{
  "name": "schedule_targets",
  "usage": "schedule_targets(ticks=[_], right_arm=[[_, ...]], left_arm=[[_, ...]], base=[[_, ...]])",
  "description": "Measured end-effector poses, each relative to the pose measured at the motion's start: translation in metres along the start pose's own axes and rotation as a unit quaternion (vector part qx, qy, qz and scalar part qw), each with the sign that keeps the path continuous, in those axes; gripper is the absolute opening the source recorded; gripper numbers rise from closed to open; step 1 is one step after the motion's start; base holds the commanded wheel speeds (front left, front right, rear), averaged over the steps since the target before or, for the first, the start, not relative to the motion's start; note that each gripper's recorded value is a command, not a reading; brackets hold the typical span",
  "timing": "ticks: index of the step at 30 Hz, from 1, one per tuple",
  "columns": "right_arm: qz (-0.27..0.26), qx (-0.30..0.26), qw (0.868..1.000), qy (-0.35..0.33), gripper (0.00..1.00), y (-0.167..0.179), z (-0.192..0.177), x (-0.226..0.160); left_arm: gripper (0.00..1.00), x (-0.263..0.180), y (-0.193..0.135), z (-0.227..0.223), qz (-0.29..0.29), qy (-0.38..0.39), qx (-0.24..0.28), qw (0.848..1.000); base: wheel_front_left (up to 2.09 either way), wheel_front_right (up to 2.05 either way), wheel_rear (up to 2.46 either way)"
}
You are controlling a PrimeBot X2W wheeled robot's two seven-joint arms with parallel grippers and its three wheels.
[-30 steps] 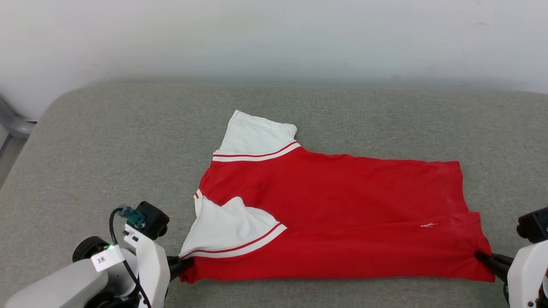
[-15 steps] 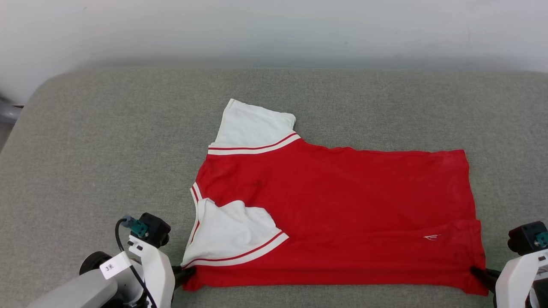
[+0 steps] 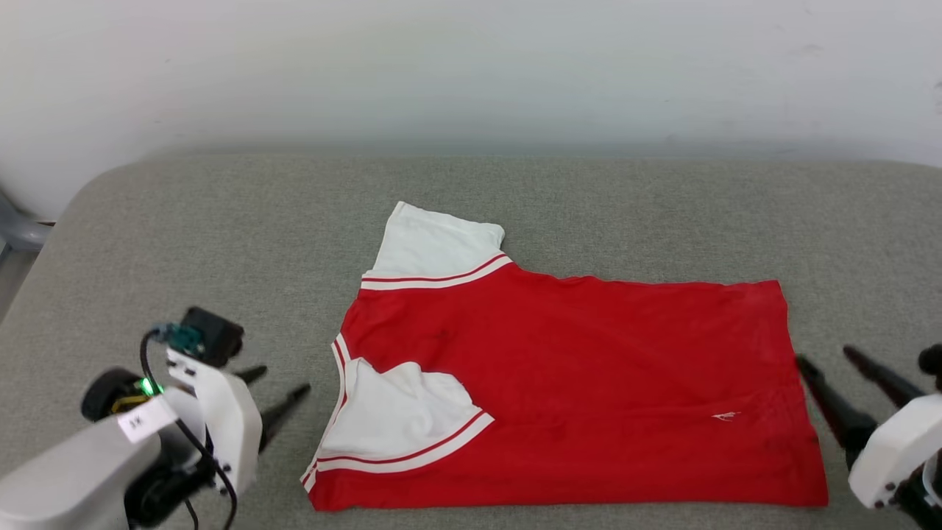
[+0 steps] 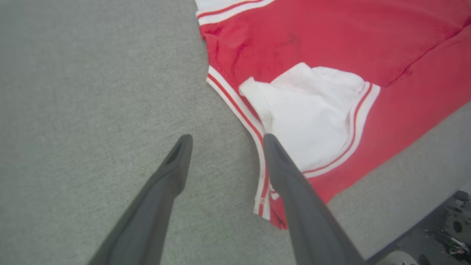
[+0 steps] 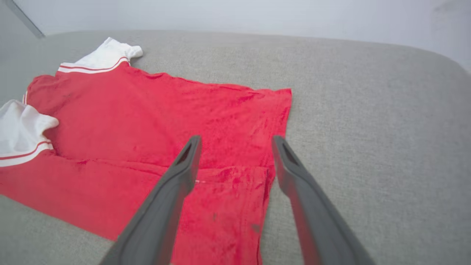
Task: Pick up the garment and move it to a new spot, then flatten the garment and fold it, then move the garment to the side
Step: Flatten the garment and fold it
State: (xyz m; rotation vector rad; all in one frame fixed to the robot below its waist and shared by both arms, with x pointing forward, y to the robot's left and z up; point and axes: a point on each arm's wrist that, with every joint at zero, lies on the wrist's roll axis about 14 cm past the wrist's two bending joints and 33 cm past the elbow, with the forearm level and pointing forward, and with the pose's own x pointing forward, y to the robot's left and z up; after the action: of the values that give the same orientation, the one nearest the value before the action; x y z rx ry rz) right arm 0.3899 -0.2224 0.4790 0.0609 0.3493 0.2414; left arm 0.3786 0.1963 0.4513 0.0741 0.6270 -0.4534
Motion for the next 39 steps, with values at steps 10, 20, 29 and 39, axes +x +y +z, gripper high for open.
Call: schedule_targets(ticks=[10, 20, 29, 39], right_arm=[[-0.052, 0.018, 0.98, -0.191, 1.0, 0.0, 0.068, -0.006], [-0.053, -0.022, 0.979, -0.196, 1.0, 0.009, 0.067, 0.013], [-0.065, -0.041, 0.983, -0.167, 1.0, -0.003, 0.049, 0.036], [-0.074, -0.05, 0.989, -0.119, 1.0, -0.018, 0.013, 0.068]], left_arm=[[1.0, 0.027, 0.014, 0.102, 0.018, -0.103, 0.046, 0.993], [1.0, 0.099, 0.036, 0.141, 0.0, -0.021, 0.022, 1.0], [1.0, 0.163, 0.045, 0.142, -0.022, 0.077, -0.018, 0.997], [1.0, 0.229, 0.043, 0.101, -0.04, 0.19, -0.002, 0.981]], base=[[0.0, 0.0, 0.0], [0.0, 0.0, 0.0], [0.0, 0.0, 0.0], [0.0, 0.0, 0.0]])
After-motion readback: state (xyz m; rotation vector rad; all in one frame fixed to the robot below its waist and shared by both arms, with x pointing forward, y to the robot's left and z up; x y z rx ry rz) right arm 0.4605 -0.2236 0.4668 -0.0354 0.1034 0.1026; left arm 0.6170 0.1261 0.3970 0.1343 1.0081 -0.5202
